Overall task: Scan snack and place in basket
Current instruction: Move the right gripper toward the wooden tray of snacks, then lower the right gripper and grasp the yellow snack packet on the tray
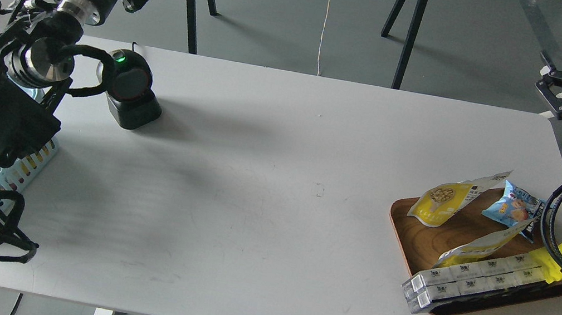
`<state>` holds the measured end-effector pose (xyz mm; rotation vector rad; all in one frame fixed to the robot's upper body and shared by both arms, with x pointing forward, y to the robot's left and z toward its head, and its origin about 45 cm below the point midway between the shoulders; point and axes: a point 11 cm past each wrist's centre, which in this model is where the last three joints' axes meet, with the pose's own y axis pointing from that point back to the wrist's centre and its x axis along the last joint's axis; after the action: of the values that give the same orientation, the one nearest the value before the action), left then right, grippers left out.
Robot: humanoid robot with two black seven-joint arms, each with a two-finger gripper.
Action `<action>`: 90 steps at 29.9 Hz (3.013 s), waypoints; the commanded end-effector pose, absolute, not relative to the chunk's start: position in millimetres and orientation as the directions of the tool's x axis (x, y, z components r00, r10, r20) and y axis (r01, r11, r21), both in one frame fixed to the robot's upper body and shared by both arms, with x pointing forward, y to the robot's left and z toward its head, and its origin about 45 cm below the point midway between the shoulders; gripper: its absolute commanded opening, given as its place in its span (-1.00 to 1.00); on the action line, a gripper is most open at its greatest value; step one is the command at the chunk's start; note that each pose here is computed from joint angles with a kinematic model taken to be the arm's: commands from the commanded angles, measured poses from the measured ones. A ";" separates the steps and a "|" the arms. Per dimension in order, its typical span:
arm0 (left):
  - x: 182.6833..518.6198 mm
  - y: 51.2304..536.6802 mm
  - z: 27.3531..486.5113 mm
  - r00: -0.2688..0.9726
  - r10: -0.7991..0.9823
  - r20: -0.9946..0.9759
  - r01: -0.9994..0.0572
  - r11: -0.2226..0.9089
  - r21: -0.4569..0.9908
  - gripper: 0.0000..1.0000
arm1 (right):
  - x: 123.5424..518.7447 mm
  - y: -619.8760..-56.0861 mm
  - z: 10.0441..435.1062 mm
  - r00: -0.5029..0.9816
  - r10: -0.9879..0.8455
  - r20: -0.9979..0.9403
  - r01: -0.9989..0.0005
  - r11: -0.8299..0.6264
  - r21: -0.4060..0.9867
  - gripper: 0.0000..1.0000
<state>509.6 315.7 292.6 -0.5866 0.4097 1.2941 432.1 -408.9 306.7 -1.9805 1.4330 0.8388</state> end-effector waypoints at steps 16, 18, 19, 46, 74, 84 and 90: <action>510.8 315.3 297.4 0.242 0.771 -0.589 -0.969 0.163 -0.186 1.00 | 441.8 -407.3 312.0 0.223 -0.595 -0.772 -0.966 -0.244 -0.090 0.99; 510.8 315.3 297.4 0.242 0.771 -0.589 -0.969 0.163 -0.186 1.00 | 441.7 -414.5 317.7 0.222 -0.595 -0.772 -0.968 -0.226 -0.104 0.99; 510.8 315.5 297.5 0.242 0.771 -0.589 -0.969 0.162 -0.187 1.00 | 441.9 -417.1 318.3 0.218 -0.597 -0.772 -0.970 -0.219 -0.105 0.99; 508.6 305.6 315.1 0.307 0.754 -0.580 -0.949 0.199 -0.243 1.00 | 435.4 -313.7 487.8 0.481 -0.875 0.058 -0.840 -0.440 0.318 0.99; 507.2 304.1 311.4 0.314 0.752 -0.579 -0.947 0.210 -0.241 1.00 | 363.1 -288.5 315.6 0.211 -0.967 0.143 -0.504 0.018 0.864 0.84; 505.8 304.9 305.9 0.305 0.756 -0.580 -0.951 0.209 -0.228 1.00 | 354.1 -277.6 275.3 0.192 -0.976 0.106 -0.428 0.014 0.904 -0.26; 505.7 305.6 304.6 0.301 0.757 -0.580 -0.952 0.207 -0.224 1.00 | 356.3 -282.3 282.0 0.127 -0.988 0.084 -0.444 0.020 0.896 -0.86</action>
<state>505.8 305.0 305.6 -0.6098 0.3803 1.2283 355.2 -278.7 277.6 -2.8099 2.5284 1.4148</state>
